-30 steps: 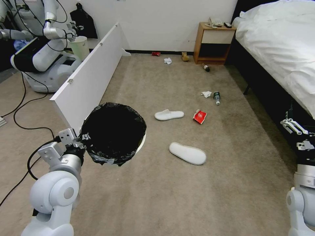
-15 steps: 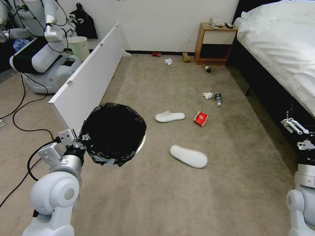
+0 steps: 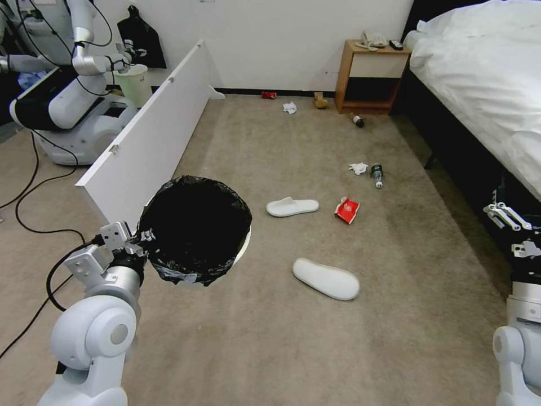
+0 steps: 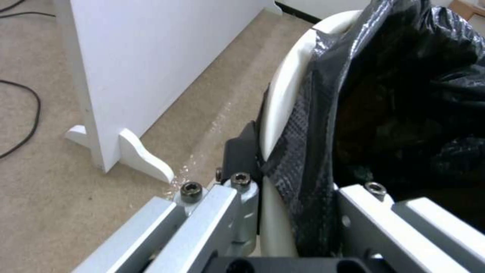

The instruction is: Pick up the trash bin and place the garbage on the floor into it.

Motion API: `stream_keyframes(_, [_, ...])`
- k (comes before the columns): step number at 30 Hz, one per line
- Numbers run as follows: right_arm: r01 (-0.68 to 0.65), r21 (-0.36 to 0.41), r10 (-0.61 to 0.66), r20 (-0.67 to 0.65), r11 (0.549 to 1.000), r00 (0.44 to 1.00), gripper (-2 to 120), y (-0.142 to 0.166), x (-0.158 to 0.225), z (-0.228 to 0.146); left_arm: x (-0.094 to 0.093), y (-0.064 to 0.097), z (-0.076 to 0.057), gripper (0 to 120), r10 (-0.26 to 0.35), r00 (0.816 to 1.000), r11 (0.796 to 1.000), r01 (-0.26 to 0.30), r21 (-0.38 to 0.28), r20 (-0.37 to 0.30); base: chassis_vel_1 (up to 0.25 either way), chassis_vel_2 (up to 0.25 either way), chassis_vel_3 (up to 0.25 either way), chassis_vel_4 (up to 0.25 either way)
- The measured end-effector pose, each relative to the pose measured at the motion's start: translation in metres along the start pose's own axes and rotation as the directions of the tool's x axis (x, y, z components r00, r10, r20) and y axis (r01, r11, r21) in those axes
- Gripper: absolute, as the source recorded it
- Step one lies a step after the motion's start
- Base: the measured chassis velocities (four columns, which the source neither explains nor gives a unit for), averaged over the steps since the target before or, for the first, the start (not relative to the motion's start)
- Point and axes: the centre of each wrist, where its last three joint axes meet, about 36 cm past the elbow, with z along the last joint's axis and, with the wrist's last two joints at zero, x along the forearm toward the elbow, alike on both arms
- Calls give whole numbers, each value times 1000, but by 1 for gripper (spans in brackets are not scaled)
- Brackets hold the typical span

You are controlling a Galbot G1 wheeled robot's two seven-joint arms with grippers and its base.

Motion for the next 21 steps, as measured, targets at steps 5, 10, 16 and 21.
stream_keyframes(5, [0,-1,0,2,1000,1000,100,0,0,0,0,0,0,4,-1,1000,1000,1,0,2,-62,79,59,-70])
stream_keyframes(10, [0,-1,0,4,1000,1000,100,0,0,0,0,0,0,4,-1,1000,1000,1,1,3,-65,75,72,-73])
stream_keyframes(16, [0,-1,0,6,1000,1000,100,0,0,0,0,0,-1,4,-1,1000,1000,1,1,5,-62,58,68,-70])
stream_keyframes(21, [0,-2,0,6,1000,1000,100,0,0,0,0,0,-1,4,-1,1000,1000,1,2,6,-71,58,59,-70])
